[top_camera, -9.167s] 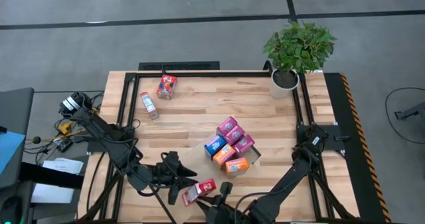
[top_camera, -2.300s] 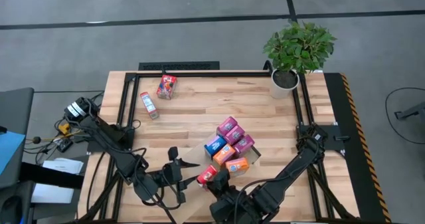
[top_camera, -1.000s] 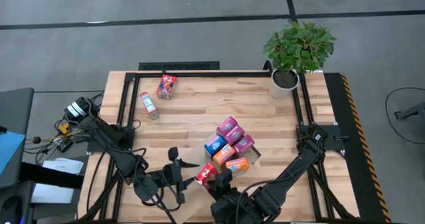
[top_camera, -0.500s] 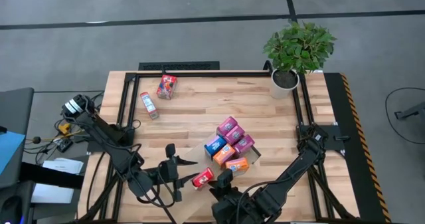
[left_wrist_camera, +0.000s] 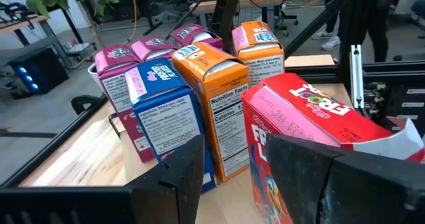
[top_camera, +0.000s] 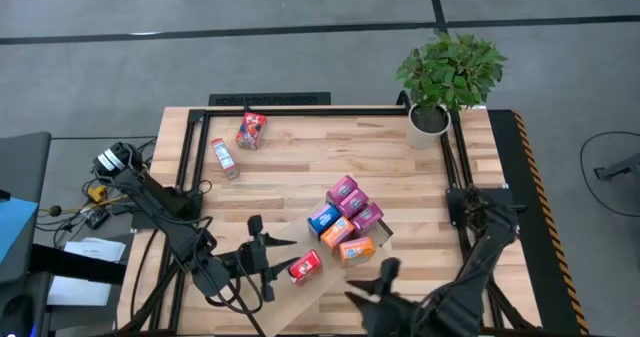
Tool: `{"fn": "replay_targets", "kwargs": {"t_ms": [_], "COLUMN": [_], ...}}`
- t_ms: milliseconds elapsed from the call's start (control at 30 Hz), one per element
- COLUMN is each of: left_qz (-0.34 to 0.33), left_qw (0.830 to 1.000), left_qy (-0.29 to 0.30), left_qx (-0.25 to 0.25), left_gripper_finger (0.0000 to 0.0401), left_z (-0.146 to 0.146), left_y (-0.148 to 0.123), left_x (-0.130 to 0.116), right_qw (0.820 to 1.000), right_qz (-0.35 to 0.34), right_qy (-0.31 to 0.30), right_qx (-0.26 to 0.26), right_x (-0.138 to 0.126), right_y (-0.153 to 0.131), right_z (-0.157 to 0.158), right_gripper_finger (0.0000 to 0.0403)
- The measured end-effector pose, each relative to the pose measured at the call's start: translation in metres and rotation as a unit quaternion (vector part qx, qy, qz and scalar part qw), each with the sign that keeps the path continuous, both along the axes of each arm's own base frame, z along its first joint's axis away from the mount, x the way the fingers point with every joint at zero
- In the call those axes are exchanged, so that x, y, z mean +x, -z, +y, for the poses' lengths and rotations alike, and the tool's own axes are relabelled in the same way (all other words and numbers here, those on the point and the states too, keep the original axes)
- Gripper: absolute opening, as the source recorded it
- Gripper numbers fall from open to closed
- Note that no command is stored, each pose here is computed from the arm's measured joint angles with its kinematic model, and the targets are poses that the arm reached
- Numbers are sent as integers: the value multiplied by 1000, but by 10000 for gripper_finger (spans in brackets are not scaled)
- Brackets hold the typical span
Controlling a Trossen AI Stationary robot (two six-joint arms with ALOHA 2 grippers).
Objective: Stack cereal on shelf
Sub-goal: Put the bottom red cereal box onto the shelf
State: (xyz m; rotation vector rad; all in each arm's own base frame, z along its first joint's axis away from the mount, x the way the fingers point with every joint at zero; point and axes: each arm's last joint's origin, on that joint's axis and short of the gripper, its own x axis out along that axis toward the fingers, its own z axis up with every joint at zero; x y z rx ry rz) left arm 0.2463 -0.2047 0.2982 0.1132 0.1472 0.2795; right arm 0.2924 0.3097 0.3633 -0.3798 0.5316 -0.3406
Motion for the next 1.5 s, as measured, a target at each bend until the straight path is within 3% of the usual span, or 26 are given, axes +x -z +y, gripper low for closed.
{"fn": "replay_targets", "kwargs": {"t_ms": [167,433,633,733,867,1133,1500], "left_qz": [0,0,-1,-1,-3,-12,1], "left_qw": [1000,1000,1000,1000,1000,1000,1000], "left_qy": [-6,-7,-6,-6,-1,10,3], "left_qx": [3,0,0,-1,-12,-24,-8], "left_gripper_finger": [153,153,153,153,153,153,153], "left_z": [0,0,0,0,-2,-3,7], "left_y": [0,0,0,0,0,-5,-14], "left_x": [0,0,0,0,-1,-6,-16], "right_qw": [992,979,978,976,970,973,965], "right_qz": [67,147,155,170,186,131,178], "right_qy": [70,85,88,78,59,55,116], "right_qx": [81,110,111,116,142,182,156], "right_x": [-11,0,2,0,-8,-33,-30], "right_y": [16,36,39,36,20,-24,10], "right_z": [-13,-21,-23,-23,-30,-54,-78], "right_gripper_finger": [86,9,25,14,9,7,12]}}
